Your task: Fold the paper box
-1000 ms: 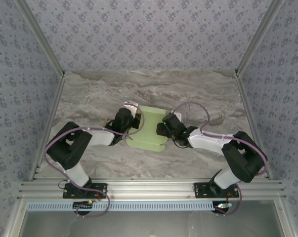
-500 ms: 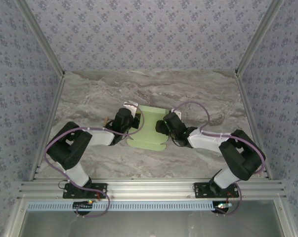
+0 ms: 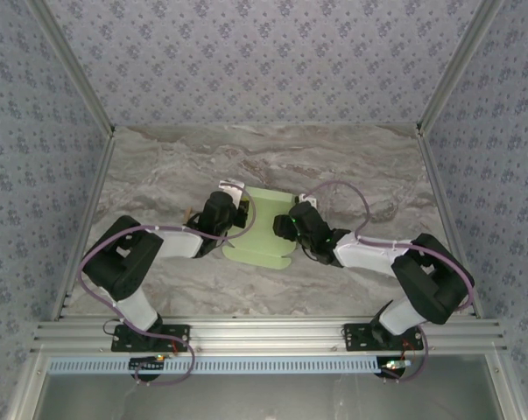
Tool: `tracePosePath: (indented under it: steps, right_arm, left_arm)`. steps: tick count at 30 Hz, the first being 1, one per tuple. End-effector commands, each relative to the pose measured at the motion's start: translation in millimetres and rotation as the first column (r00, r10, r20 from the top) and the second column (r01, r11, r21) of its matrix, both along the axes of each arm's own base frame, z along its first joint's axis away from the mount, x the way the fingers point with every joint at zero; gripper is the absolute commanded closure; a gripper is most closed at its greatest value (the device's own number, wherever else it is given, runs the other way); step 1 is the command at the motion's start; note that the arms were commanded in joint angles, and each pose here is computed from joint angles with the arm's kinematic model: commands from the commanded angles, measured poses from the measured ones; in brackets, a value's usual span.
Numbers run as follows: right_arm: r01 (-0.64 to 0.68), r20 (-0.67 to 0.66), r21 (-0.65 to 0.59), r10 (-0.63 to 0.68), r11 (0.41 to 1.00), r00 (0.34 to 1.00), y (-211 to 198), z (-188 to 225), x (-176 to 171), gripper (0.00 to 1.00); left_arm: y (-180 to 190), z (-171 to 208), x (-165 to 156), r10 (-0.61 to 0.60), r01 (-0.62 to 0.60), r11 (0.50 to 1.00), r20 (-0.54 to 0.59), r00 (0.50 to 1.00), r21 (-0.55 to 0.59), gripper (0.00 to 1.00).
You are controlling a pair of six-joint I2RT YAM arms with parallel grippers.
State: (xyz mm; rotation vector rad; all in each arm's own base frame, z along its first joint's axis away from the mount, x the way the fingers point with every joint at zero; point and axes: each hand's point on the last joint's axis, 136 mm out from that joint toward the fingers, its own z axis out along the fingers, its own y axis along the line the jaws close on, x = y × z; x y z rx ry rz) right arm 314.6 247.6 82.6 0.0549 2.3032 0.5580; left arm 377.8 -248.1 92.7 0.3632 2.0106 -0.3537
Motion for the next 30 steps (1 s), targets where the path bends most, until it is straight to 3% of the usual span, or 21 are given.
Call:
tracePosePath:
  steps: [1, 12, 30]
  right_arm:
    - [-0.049, 0.032, 0.009, 0.048, 0.999, 0.998, 9, 5, 0, 0.43]
    - [-0.11, 0.038, 0.022, 0.109, 0.994, 0.993, 27, 2, 4, 0.51]
    - [-0.139, 0.06, -0.022, 0.14, 0.99, 0.988, 42, -6, 15, 0.52]
  left_arm:
    - [-4, 14, -3, -0.018, 0.019, 0.999, 0.031, 0.999, -0.029, 0.85]
    - [-4, 15, -3, -0.017, 0.018, 0.999, 0.032, 0.999, -0.03, 0.85]
    - [-4, 13, -4, -0.019, 0.02, 0.999, 0.029, 0.999, -0.027, 0.85]
